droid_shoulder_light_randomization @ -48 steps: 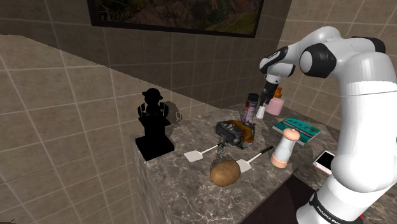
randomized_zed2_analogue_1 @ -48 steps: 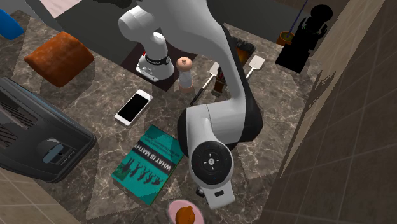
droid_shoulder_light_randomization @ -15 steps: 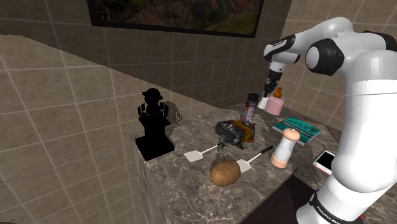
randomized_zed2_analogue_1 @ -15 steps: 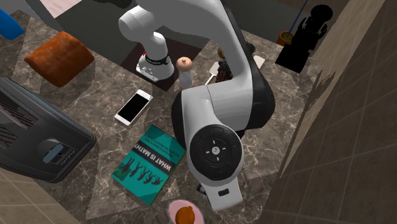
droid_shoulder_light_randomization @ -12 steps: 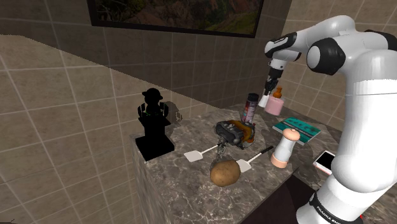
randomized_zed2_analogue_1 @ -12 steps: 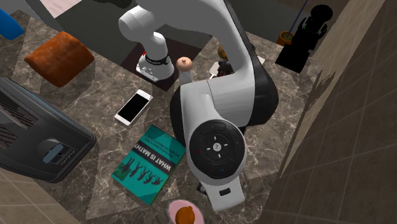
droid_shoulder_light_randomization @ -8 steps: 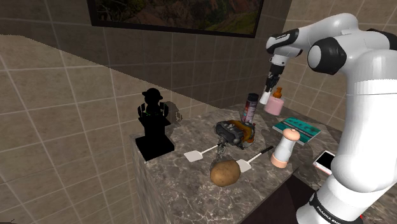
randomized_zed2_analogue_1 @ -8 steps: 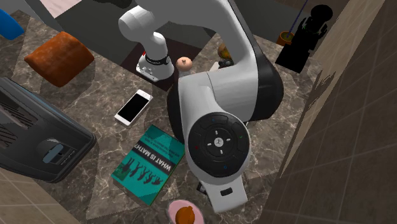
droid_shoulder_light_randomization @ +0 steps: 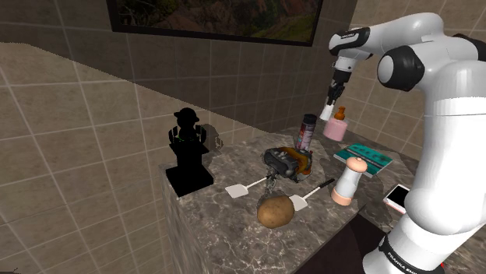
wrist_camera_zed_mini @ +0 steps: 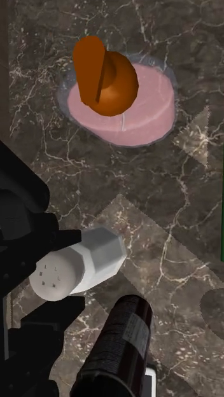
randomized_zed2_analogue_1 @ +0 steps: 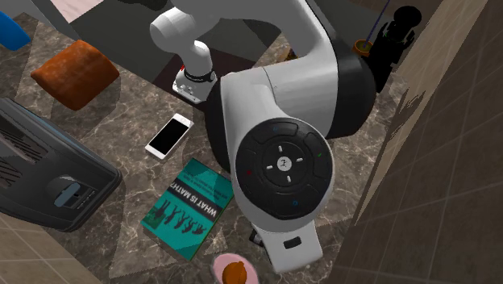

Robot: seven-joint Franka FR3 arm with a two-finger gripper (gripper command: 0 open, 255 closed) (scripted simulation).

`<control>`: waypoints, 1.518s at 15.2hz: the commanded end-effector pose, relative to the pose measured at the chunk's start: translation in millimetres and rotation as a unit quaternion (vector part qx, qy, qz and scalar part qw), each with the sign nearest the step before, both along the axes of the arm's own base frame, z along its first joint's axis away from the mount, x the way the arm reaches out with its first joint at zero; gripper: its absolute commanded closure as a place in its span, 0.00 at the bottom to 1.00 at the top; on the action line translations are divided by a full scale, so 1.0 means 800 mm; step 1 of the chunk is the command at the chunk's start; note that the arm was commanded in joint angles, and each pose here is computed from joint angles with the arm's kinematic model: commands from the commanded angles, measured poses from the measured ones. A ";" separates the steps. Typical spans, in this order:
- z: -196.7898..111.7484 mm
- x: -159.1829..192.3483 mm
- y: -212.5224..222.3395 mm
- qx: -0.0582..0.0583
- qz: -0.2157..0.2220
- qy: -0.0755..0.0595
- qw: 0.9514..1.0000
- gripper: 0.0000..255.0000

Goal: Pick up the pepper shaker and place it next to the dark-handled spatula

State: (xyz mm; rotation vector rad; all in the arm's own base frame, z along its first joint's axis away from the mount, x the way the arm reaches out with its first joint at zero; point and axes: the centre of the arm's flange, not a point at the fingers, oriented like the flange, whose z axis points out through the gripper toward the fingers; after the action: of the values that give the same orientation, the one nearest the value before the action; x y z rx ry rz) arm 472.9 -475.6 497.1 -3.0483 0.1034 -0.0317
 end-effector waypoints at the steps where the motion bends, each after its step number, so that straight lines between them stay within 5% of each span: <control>1: 0.013 -0.001 0.002 0.000 0.000 0.000 1.000 1.00; 4: 0.027 -0.002 0.002 0.000 0.000 0.000 1.000 1.00; 23: 0.028 0.131 0.286 0.000 0.000 0.000 1.000 1.00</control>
State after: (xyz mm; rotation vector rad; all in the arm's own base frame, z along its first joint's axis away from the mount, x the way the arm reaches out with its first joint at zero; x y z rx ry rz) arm 572.3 -259.5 521.6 -3.0481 0.1008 -0.0307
